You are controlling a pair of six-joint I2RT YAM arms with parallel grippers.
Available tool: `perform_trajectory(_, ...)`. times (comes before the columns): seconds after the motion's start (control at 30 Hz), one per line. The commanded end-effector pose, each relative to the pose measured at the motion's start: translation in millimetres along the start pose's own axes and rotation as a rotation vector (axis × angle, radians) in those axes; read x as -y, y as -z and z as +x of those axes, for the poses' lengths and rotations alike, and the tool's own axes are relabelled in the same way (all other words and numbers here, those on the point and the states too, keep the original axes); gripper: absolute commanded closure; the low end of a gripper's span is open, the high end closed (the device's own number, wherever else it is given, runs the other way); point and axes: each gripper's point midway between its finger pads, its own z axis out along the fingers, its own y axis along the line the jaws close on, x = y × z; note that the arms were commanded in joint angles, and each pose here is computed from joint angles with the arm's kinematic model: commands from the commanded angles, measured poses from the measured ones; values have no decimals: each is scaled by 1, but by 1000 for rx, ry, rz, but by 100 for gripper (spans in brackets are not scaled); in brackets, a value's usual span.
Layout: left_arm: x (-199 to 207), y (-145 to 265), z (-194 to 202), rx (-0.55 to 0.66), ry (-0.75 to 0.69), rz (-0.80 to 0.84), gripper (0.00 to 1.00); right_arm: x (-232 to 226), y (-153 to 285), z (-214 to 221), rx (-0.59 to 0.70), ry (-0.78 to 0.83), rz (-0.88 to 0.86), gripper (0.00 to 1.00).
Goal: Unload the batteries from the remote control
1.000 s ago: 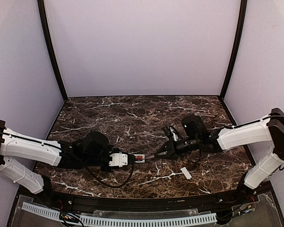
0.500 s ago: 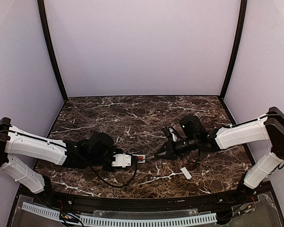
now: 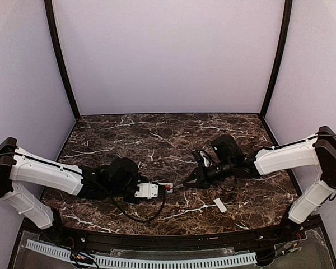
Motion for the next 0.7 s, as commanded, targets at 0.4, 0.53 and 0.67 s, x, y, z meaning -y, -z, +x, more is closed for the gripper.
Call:
perform_trajectory(0.4, -2, -13, -12, -13, -37, -4, 100, -135, 35, -3, -11, 312, -403, 100)
perform_trajectory(0.53, -1, -14, -10, -23, -39, 5, 100, -139, 39, -3, -5, 316, -402, 100)
perform_trajectory(0.67, -1, -14, -9, -27, -37, 5, 100, -141, 43, -3, 2, 318, -395, 100)
